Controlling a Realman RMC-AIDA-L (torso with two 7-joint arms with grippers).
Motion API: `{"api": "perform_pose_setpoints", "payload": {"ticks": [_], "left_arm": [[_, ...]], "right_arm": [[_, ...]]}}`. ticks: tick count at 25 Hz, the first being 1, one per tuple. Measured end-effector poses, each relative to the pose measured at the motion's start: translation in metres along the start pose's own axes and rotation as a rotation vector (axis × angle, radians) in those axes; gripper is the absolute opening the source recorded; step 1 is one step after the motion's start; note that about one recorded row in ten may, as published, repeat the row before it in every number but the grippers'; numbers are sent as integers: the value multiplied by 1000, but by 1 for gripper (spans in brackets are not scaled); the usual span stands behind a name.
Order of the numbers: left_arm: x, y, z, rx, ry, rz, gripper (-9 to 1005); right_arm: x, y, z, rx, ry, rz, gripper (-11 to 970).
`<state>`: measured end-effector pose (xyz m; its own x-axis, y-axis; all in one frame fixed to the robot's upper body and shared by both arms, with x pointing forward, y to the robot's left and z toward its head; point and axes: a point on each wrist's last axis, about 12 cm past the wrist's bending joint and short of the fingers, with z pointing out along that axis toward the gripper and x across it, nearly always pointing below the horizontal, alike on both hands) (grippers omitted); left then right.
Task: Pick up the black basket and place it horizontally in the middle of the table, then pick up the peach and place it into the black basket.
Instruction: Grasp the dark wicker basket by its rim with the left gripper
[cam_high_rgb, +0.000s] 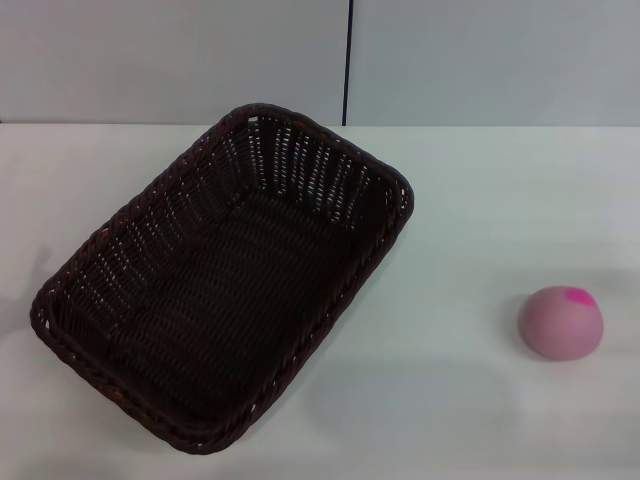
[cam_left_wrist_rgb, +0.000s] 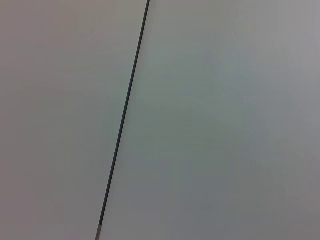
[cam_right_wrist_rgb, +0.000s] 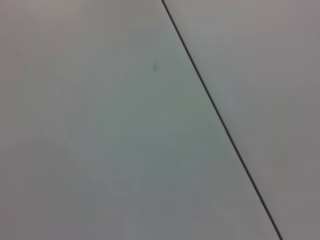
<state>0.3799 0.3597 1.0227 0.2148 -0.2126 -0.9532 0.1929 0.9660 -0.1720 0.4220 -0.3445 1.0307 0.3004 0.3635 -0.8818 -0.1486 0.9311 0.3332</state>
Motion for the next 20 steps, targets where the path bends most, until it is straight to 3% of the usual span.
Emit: {"api": "perform_pose_setpoints", "payload": {"ticks": [8, 11, 13, 14, 15, 18, 19, 20], "left_arm": [[-1, 1, 0, 4, 4, -11, 754], [-6, 7, 4, 53, 14, -34, 755], [-15, 17, 9, 116, 42, -49, 756], [-27, 29, 16, 180, 89, -76, 756], [-27, 29, 16, 180, 89, -76, 756], [-51, 45, 33, 286, 188, -98, 757], [-72, 49, 48, 359, 266, -85, 757], [-72, 49, 48, 359, 266, -85, 758]], "right_arm": [[2, 1, 4, 0, 7, 4, 660], [1, 0, 4, 0, 3, 11, 660], [1, -1, 4, 6, 2, 11, 660], [0, -2, 4, 8, 0, 8, 660], [0, -2, 4, 8, 0, 8, 660], [-2, -3, 5, 2, -7, 8, 659], [-3, -4, 6, -2, -10, 18, 659], [-3, -4, 6, -2, -10, 18, 659]]}}
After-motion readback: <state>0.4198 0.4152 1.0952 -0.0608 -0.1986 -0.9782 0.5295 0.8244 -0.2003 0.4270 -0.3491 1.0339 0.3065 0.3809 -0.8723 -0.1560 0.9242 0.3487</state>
